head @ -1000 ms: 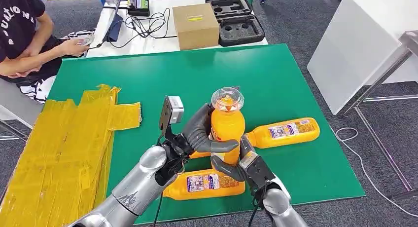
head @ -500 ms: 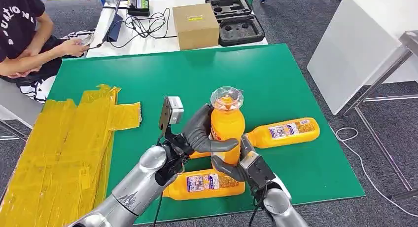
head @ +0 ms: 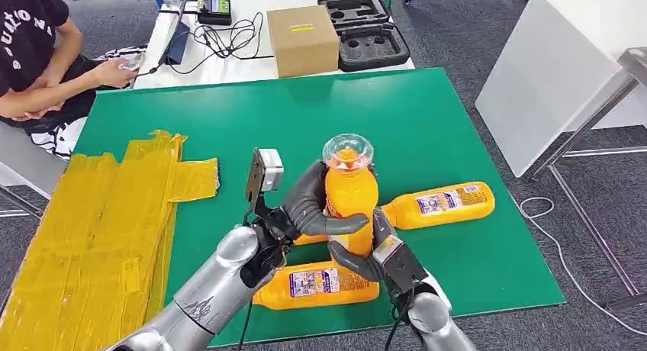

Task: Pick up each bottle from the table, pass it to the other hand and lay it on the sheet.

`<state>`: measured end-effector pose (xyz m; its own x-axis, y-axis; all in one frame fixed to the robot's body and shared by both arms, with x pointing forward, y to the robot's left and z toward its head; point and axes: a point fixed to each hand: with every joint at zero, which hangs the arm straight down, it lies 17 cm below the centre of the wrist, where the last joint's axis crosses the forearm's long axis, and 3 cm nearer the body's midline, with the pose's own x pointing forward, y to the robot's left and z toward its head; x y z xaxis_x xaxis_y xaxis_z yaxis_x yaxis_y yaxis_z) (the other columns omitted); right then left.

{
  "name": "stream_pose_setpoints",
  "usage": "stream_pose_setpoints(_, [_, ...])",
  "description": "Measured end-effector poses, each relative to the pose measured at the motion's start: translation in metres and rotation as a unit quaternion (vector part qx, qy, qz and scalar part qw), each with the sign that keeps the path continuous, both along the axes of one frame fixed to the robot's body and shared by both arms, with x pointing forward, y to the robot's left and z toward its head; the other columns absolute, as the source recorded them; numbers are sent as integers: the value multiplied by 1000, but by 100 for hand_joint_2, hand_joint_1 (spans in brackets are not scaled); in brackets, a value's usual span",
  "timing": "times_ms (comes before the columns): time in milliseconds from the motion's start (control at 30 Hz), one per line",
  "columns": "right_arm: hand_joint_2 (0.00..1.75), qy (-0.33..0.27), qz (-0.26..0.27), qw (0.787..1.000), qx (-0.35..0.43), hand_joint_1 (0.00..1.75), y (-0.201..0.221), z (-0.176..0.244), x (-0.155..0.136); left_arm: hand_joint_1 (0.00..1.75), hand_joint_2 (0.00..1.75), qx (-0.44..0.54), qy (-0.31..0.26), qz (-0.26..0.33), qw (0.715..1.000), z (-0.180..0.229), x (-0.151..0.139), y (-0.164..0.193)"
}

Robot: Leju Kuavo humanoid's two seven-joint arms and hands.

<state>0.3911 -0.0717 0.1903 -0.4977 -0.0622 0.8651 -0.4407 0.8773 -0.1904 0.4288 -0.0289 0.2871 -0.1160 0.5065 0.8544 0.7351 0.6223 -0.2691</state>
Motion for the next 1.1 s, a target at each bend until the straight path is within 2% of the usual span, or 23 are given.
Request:
stream_pose_setpoints(367, [175,-3,-6,1000,0,175,-3,2,0,175,175,-1,0,3,1000,1,1,1])
stream_pose_setpoints(400, [175,-4,-7,1000,0,0,-3,2,1,175,175,-2,0,4,1000,1,1,1])
stream_pose_setpoints(600, [175,-26,-33,999,-2,0,-12,5,-7,175,175,0,-2,30,1000,-11,2,11])
stream_pose_setpoints(800, [175,-56,-70,996,-6,0,-31,20,-8,175,175,5,-11,78,997,-13,16,38])
stream_pose_setpoints(933, [175,-55,-92,994,-1,0,-62,29,-12,175,175,58,-48,161,984,-18,35,73])
stream_pose_setpoints(1100, [175,-63,-106,992,-1,0,-104,37,-20,175,175,199,-131,311,920,-22,64,136])
